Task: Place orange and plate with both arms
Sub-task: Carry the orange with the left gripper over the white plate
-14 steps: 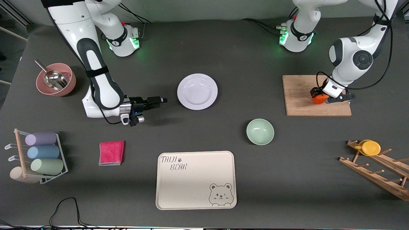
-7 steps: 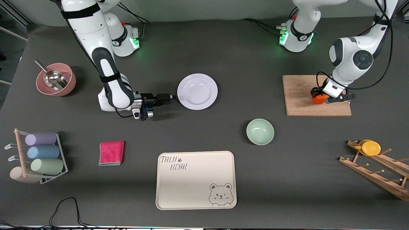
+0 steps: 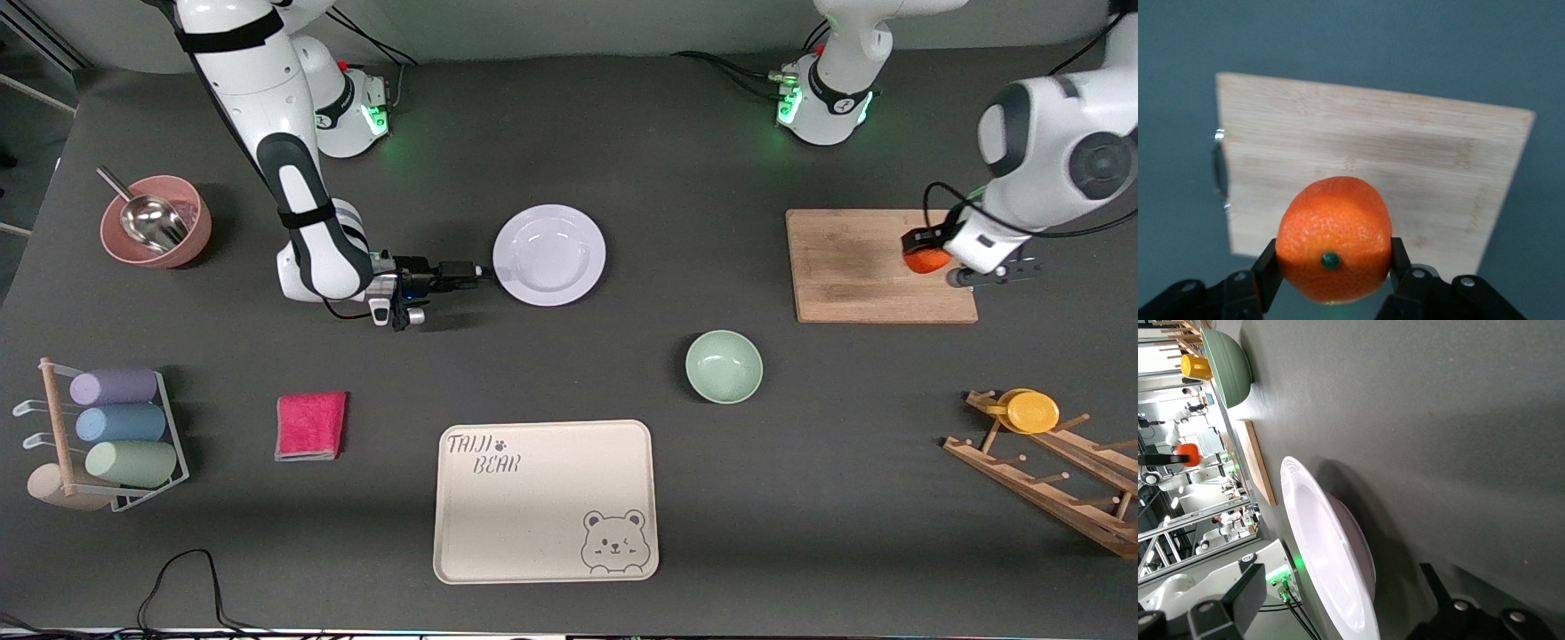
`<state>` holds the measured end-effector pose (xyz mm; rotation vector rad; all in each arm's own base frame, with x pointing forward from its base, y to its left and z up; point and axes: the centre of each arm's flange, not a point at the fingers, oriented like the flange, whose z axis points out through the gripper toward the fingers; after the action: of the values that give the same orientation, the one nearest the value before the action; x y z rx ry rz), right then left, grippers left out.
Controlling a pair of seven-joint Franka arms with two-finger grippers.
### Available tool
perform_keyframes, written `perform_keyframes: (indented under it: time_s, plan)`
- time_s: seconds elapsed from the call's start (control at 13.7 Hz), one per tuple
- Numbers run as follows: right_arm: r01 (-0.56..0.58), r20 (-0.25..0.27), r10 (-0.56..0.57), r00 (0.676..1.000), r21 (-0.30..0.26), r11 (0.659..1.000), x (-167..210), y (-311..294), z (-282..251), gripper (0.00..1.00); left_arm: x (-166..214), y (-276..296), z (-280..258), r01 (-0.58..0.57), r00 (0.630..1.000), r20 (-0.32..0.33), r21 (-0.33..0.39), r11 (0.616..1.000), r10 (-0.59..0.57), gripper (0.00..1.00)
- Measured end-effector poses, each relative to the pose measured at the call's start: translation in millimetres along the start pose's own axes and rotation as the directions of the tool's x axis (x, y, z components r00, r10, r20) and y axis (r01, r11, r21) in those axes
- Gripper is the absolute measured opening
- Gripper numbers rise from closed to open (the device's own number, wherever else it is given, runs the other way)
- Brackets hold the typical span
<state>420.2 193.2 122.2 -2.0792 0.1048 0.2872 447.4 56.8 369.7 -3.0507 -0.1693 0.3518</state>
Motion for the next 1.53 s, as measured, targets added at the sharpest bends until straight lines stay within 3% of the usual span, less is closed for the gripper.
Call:
perform_keyframes:
  time_s: [0.29, 0.66, 1.17, 1.53]
  plan:
    - [-0.008, -0.007, 0.008, 1.000, 0.013, 1.000, -4.7, -2.1, 8.7, 1.00, 2.2, 22.3, -120.4, -0.039, 0.999, 0.006, 0.035, 0.999, 0.039, 0.68]
    - [-0.006, -0.003, 0.006, 1.000, 0.008, 1.000, -6.4, -2.0, 10.8, 1.00, 1.5, 88.8, -191.7, -0.067, 0.998, 0.012, 0.009, 0.998, 0.067, 0.68]
    - [0.011, -0.010, -0.011, 1.000, -0.002, 1.000, -6.0, -1.2, 10.6, 1.00, -23.6, 320.9, -164.8, 0.132, 0.991, 0.000, -0.085, 0.988, -0.132, 0.68]
    - [0.045, -0.010, -0.045, 0.999, -0.009, 0.999, -6.9, 3.3, 10.7, 1.00, -55.1, 482.2, -73.6, 0.260, 0.965, 0.017, -0.197, 0.945, -0.262, 0.68]
